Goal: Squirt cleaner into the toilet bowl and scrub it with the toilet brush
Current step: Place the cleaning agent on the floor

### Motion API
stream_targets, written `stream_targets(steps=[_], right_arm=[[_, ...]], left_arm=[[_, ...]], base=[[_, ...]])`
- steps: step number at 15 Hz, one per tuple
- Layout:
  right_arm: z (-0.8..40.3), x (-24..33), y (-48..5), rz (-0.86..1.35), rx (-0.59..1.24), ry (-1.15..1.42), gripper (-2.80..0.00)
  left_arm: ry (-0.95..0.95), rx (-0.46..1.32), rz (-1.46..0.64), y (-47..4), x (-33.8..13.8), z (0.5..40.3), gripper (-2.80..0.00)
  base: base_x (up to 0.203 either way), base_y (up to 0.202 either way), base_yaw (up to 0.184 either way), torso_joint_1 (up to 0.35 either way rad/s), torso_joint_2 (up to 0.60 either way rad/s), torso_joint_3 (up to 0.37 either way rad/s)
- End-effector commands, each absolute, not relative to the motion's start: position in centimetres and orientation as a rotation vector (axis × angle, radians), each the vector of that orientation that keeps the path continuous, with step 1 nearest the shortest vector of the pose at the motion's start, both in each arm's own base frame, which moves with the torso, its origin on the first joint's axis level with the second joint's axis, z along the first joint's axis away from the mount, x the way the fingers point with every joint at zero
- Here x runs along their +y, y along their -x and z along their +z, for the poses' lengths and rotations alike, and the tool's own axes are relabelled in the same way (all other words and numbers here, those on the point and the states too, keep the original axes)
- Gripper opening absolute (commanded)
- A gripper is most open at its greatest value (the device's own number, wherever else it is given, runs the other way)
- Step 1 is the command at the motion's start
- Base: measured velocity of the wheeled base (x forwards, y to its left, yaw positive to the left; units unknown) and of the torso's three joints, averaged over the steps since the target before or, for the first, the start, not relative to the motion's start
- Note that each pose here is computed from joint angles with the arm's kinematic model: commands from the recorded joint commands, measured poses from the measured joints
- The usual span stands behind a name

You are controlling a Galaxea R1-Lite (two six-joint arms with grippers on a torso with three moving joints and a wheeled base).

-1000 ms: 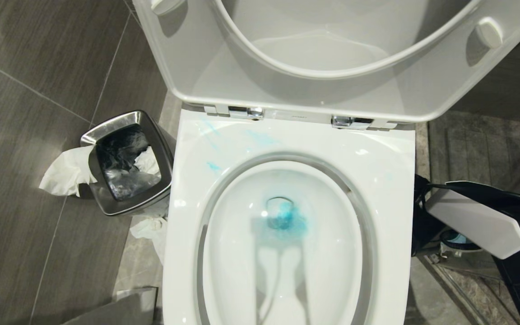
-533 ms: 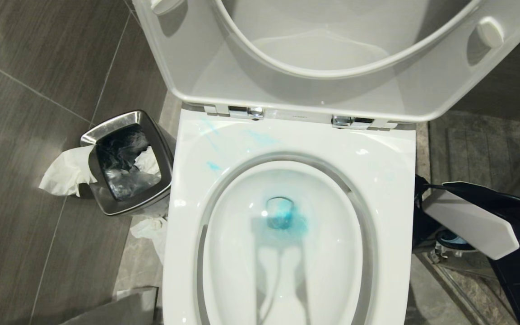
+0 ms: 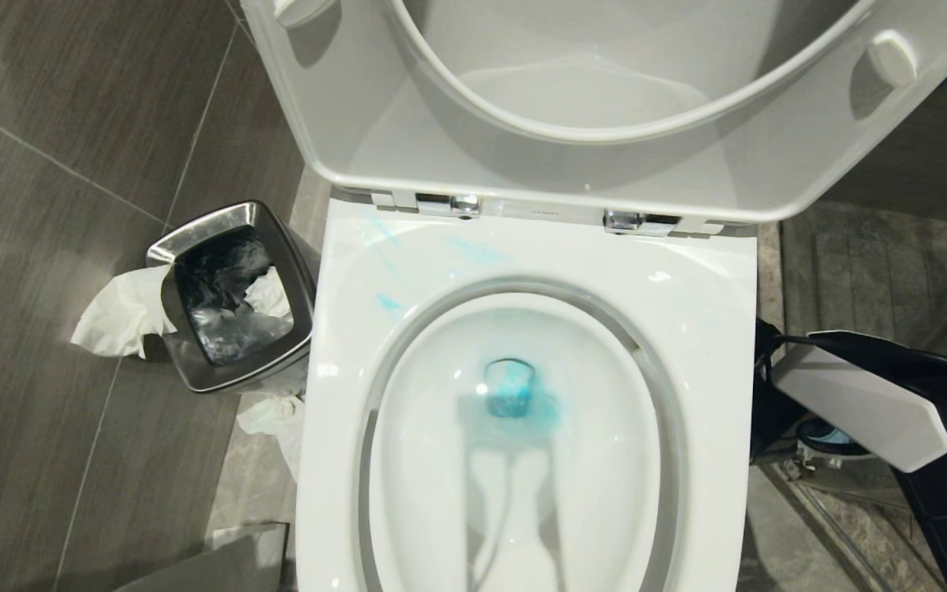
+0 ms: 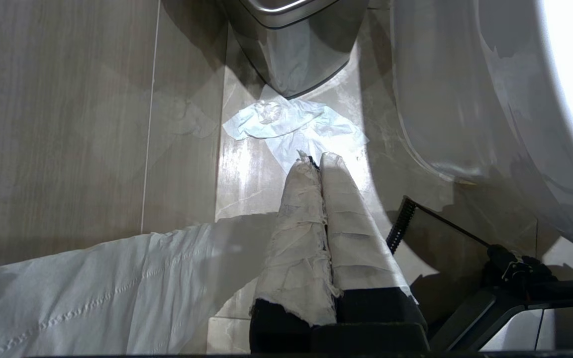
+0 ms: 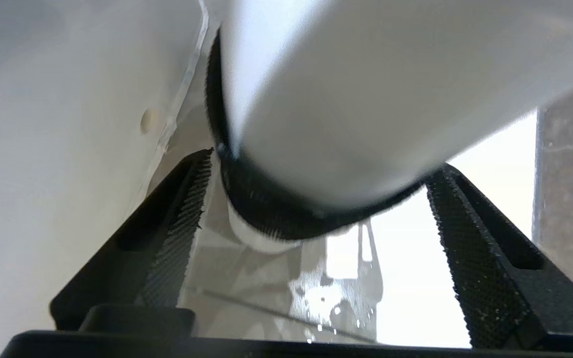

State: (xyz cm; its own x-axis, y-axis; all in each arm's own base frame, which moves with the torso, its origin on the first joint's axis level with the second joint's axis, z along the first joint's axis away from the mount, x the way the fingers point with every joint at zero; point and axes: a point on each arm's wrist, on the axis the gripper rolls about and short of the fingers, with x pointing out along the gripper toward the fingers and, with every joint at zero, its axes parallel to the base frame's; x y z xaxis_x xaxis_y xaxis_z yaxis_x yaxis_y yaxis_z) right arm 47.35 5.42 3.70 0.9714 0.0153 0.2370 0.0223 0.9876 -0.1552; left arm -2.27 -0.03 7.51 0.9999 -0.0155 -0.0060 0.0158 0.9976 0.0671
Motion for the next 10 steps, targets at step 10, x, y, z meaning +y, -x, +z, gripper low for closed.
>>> stream_targets(steps=[10], right_arm=[[5.1, 4.5, -44.0, -0.020, -0.161, 0.198, 0.00]], left_arm=[[-0.061, 0.009, -0.011, 2.3, 0.0, 7.5, -2.80]], base=[[0.000, 0.000, 0.000, 0.000, 0.00, 0.000]])
